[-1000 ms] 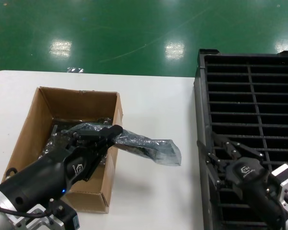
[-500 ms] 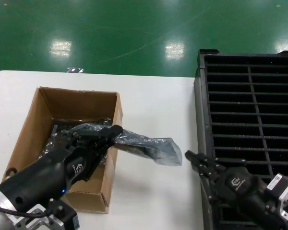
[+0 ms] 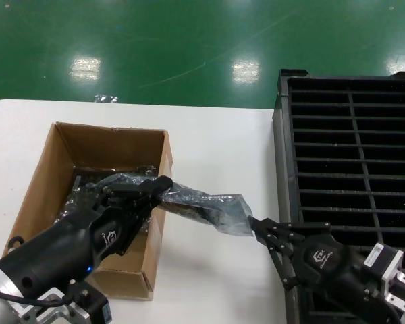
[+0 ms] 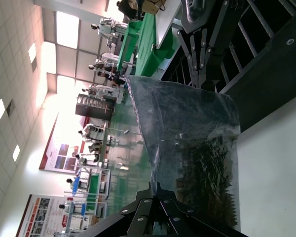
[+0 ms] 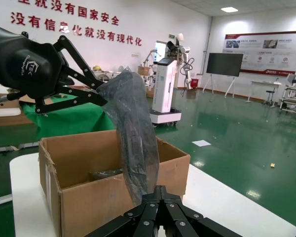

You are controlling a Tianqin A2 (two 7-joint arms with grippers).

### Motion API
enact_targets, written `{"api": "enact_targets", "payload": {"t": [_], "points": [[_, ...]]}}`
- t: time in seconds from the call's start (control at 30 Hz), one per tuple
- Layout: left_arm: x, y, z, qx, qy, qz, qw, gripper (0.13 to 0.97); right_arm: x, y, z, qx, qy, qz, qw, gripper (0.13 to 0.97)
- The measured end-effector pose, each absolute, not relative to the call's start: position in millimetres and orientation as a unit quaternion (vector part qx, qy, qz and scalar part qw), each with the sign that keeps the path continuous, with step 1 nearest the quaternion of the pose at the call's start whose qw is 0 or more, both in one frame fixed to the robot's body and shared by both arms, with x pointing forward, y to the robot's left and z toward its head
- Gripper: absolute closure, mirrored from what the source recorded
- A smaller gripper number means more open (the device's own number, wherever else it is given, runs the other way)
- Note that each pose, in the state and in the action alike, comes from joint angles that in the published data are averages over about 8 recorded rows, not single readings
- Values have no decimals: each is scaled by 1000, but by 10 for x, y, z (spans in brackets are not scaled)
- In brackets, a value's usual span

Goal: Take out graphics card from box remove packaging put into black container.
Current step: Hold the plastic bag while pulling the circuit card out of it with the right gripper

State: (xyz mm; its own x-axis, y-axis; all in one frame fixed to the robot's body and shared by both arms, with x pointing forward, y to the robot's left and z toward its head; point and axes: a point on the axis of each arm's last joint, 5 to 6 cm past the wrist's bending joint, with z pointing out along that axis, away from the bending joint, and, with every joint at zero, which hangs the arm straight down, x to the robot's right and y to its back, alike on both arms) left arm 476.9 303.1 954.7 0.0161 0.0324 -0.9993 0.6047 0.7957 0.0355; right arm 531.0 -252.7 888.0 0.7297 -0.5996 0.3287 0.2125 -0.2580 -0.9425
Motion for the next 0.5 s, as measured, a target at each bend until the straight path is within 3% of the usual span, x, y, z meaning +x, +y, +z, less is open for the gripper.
{"api": "enact_targets", "payload": {"t": [0.5], "points": [[4769,3031,9547,238,668,-213,672,958,5266,-2467,9031,-713,127,-334,603,962]]}}
